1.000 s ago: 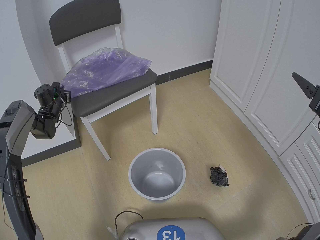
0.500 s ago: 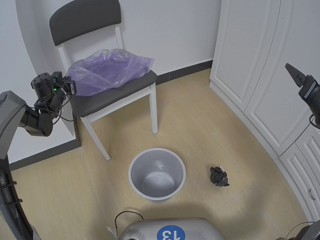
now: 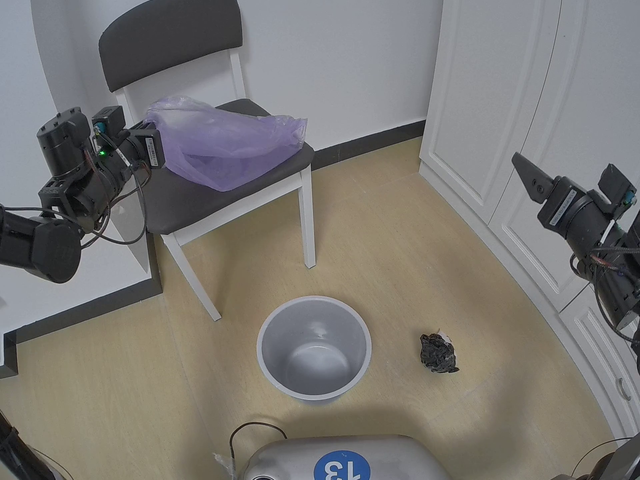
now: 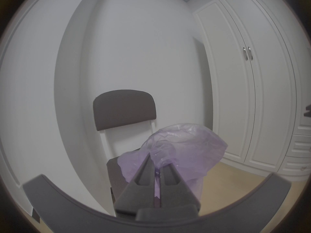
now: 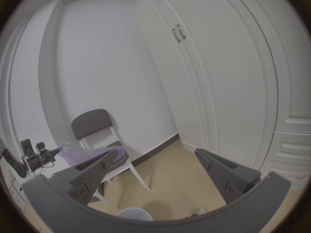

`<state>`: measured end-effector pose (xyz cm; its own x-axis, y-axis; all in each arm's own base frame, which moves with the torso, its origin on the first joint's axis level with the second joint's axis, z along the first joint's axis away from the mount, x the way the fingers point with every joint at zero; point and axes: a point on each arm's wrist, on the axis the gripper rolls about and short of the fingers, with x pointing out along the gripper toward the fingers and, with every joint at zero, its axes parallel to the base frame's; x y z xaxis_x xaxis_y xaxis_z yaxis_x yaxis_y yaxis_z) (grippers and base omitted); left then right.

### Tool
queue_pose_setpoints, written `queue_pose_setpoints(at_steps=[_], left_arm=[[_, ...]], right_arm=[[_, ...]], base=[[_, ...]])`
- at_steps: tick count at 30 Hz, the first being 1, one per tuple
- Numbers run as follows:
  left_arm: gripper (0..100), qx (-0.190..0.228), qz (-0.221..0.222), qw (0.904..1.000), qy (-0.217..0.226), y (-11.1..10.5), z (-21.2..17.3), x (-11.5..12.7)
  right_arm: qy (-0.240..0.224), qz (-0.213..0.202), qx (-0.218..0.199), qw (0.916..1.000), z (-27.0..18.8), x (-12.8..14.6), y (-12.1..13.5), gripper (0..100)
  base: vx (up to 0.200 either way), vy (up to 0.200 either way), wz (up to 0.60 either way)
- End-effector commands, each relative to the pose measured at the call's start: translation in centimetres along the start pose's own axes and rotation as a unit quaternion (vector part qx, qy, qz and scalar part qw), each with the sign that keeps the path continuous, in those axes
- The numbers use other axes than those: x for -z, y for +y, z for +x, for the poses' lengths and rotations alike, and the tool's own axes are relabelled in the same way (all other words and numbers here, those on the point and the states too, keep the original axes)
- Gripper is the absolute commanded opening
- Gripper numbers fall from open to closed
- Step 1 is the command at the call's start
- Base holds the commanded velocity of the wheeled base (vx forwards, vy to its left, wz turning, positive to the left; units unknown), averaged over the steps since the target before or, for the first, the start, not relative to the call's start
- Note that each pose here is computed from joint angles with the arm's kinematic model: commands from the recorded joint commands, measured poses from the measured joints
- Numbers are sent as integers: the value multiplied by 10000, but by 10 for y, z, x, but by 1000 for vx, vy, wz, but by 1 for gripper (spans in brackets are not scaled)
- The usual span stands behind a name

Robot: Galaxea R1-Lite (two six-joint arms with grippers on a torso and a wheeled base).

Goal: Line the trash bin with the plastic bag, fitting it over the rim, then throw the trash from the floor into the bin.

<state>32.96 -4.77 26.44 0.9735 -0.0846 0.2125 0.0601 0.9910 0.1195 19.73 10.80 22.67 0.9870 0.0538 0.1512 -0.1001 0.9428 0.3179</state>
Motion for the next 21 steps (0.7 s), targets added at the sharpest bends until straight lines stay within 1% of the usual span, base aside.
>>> queue_pose_setpoints(at_steps=[1,3,5,8,9,10,13,14,15,16,17,18,20,21], left_arm=[[0,-11,-64,10000,-54,2,-22,-14],[0,-34,-83,9999,118,3,-21,-3],[0,-79,-66,9998,177,7,-17,4],[0,-142,-149,9996,184,7,-16,1],[0,-174,-174,9995,179,7,-16,-2],[0,-256,-195,9993,211,8,-19,-5],[0,-381,-283,9985,282,10,-24,-9],[0,-432,-462,9976,263,13,-28,-14],[0,-478,-555,9971,185,15,-31,-17],[0,-478,-555,9971,185,15,-31,-17],[0,-494,-787,9956,106,15,-44,-21],[0,-494,-880,9948,117,14,-55,-21],[0,-420,-974,9943,120,10,-78,-19],[0,-420,-974,9943,120,10,-78,-19]], right_arm=[[443,-194,6,9988,-10,23,-9,100],[666,-268,-6,9974,-19,33,-15,100],[669,-294,-63,9973,-30,31,-17,100],[492,-83,-325,9982,-41,17,-11,100],[518,-17,-330,9981,-41,18,-11,100],[548,169,-330,9978,-40,19,-12,100],[629,324,-255,9972,-31,23,-13,100],[726,263,-22,9970,-18,30,-22,100],[727,257,-6,9970,-16,30,-24,100],[727,257,-6,9970,-16,30,-24,100],[686,208,-65,9974,-15,27,-24,100],[581,85,-99,9982,-17,21,-23,100],[395,-470,-192,9979,-26,13,-24,100],[395,-470,-192,9979,-26,13,-24,100]], base=[[0,0,0],[0,0,0],[0,0,0],[0,0,0],[0,0,0],[0,0,0],[0,0,0],[0,0,0],[0,0,0],[0,0,0],[0,0,0],[0,0,0],[0,0,0],[0,0,0]])
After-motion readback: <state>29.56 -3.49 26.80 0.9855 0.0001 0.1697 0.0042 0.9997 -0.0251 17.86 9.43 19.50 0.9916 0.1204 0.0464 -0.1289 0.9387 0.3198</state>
